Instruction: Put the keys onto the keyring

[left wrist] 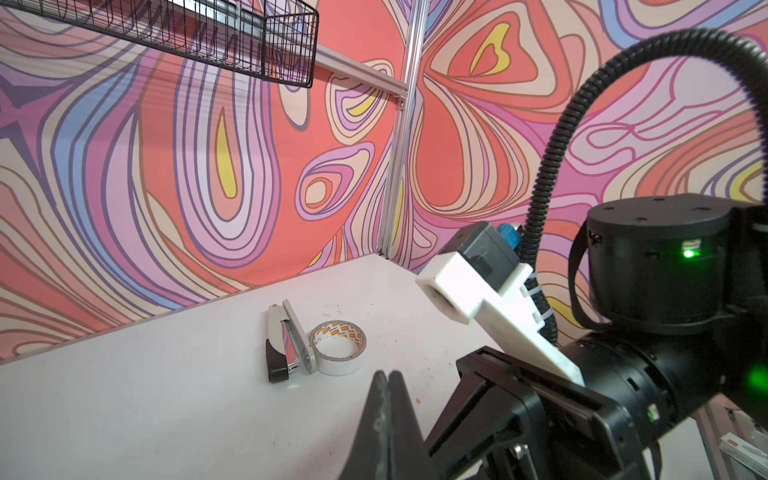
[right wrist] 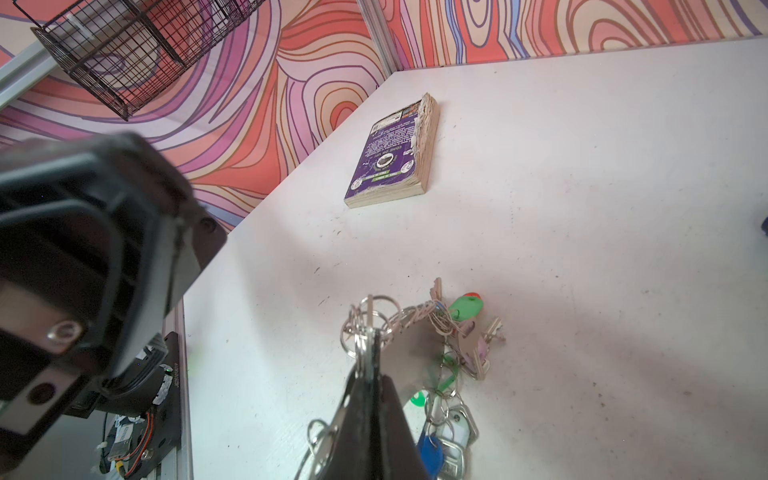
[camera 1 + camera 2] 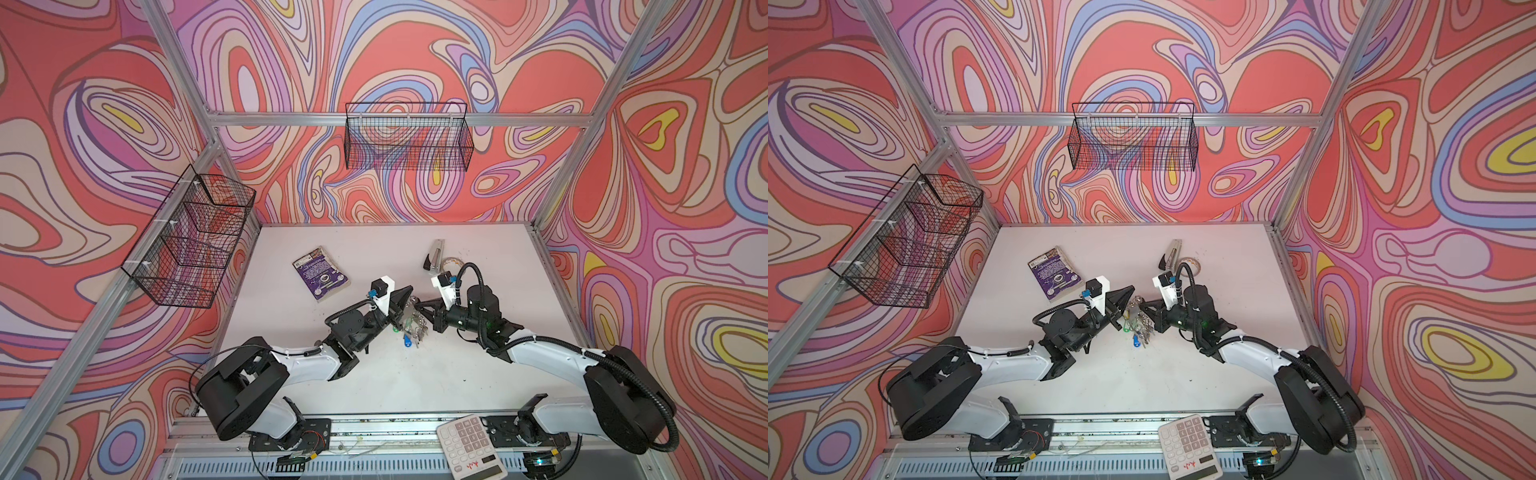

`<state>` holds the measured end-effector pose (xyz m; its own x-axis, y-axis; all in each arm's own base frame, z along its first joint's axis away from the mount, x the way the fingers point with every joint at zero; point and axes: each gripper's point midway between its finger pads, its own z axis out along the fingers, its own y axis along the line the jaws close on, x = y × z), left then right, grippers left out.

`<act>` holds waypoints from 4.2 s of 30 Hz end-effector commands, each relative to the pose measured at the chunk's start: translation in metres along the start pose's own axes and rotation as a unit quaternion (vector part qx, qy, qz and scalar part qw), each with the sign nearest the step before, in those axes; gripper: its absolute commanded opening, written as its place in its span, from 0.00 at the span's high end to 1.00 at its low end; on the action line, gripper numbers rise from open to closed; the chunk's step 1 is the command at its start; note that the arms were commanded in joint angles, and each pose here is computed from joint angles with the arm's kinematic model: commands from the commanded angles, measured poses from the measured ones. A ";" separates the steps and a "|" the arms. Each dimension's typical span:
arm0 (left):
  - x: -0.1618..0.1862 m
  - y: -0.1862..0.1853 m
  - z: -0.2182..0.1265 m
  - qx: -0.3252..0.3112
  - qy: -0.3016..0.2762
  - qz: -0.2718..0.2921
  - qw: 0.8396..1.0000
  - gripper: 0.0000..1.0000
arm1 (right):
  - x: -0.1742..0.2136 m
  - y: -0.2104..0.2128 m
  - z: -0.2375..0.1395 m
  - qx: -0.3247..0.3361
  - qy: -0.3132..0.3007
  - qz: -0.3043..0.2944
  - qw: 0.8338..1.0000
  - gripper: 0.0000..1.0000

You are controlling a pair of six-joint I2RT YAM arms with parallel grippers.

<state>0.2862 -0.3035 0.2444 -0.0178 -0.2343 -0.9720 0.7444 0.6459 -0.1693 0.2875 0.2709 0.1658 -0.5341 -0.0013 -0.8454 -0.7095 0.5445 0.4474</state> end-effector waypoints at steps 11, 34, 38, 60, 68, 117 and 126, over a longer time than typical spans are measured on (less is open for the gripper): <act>0.016 0.029 -0.029 0.010 0.186 -0.103 0.977 0.70 | -0.007 0.006 0.004 -0.011 -0.009 -0.021 1.000 1.00; 0.041 0.004 -0.038 0.227 0.432 -0.030 0.873 0.58 | -0.003 0.013 0.006 -0.023 -0.002 -0.034 0.999 1.00; 0.049 0.015 -0.032 0.221 0.442 -0.037 0.868 0.58 | -0.003 0.014 0.007 -0.023 0.000 -0.036 0.999 1.00; 0.063 0.020 -0.018 0.228 0.464 -0.085 0.852 0.68 | -0.002 0.015 0.008 -0.024 0.002 -0.039 0.999 1.00; 0.066 0.020 -0.015 0.229 0.465 -0.094 0.850 0.72 | -0.002 0.015 0.008 -0.023 0.003 -0.039 0.999 1.00; 0.031 0.031 -0.018 0.111 0.418 -0.061 0.899 1.00 | -0.003 -0.008 0.007 0.053 0.009 -0.034 0.998 1.00; 0.036 0.035 -0.026 0.087 0.428 -0.061 0.897 1.00 | -0.006 -0.023 0.000 0.107 0.002 -0.029 0.994 1.00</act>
<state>0.2921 -0.2800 0.1890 -0.5638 0.4203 -0.7110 0.8038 0.4772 -0.3553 0.2898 0.2809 0.1733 -0.4727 -0.0462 -0.8800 -0.7239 0.5898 0.3579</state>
